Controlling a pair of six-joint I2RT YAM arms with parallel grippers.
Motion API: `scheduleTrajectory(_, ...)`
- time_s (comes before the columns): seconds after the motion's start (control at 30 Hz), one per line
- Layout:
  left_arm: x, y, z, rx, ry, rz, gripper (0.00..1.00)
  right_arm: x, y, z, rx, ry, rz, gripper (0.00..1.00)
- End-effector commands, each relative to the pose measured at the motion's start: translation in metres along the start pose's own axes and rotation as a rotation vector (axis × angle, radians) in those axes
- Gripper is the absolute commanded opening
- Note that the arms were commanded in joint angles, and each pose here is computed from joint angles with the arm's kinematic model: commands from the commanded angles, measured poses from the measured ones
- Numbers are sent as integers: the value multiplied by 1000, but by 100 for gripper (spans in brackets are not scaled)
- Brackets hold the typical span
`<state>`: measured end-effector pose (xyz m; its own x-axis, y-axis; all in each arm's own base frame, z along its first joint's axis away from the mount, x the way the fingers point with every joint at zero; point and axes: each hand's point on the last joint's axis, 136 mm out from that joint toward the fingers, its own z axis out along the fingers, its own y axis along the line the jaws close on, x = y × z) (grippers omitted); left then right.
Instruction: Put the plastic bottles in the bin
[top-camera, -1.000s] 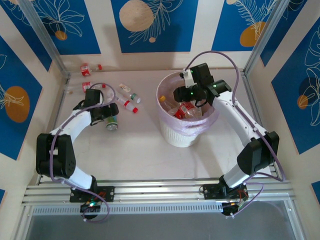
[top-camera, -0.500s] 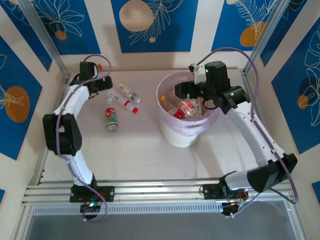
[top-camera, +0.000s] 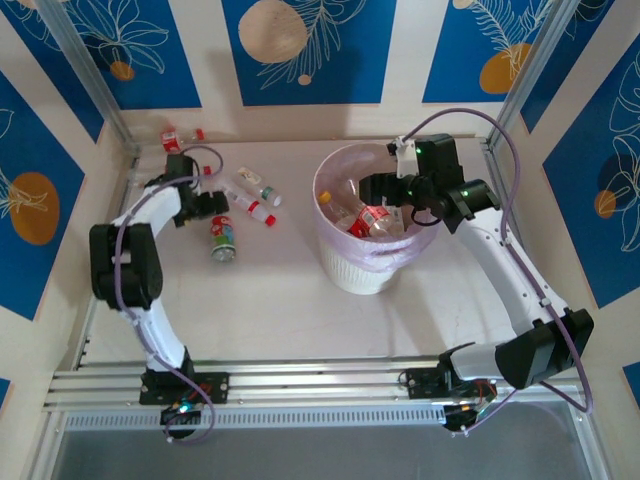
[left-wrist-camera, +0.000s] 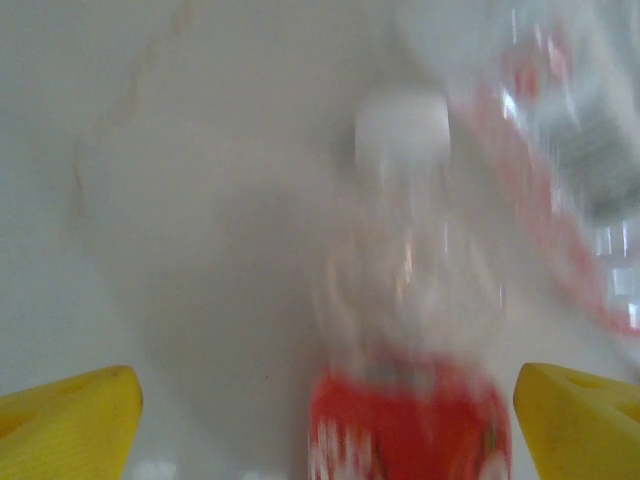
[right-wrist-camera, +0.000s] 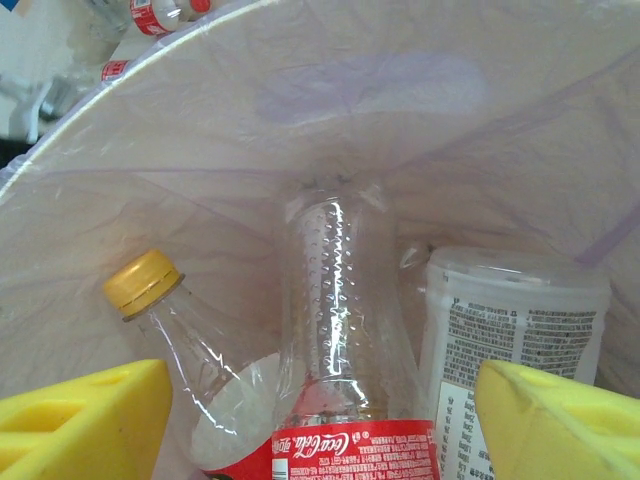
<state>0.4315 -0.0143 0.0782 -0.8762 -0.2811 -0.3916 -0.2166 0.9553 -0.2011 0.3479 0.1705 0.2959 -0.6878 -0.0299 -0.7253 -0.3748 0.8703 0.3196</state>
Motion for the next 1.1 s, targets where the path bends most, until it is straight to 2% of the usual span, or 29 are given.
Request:
scheduleTrajectory(0.0,20,-27,-28,112,-29,-7,97,-2,4,-6,-27,-13,22,80)
scheduleTrajectory(0.17,53,-17,-21,71,39,16,100,-6,14,-8,-62,-31,35,81)
scheduleTrajectory(0.6,77,-22,8,88,142,12,99,-3,14,-24,-25,-38,30,86)
scheduleTrajectory(0.77,81,-26,11,92,143,20,79,-2,12,-30,-10,-54,43,89)
scheduleTrajectory(0.93,82,-27,14,103,140,15,65,0,12,-37,-10,-60,51,92)
scheduleTrajectory(1.07,71,-31,-3,122,65,32,52,2,14,-48,-8,-69,44,92)
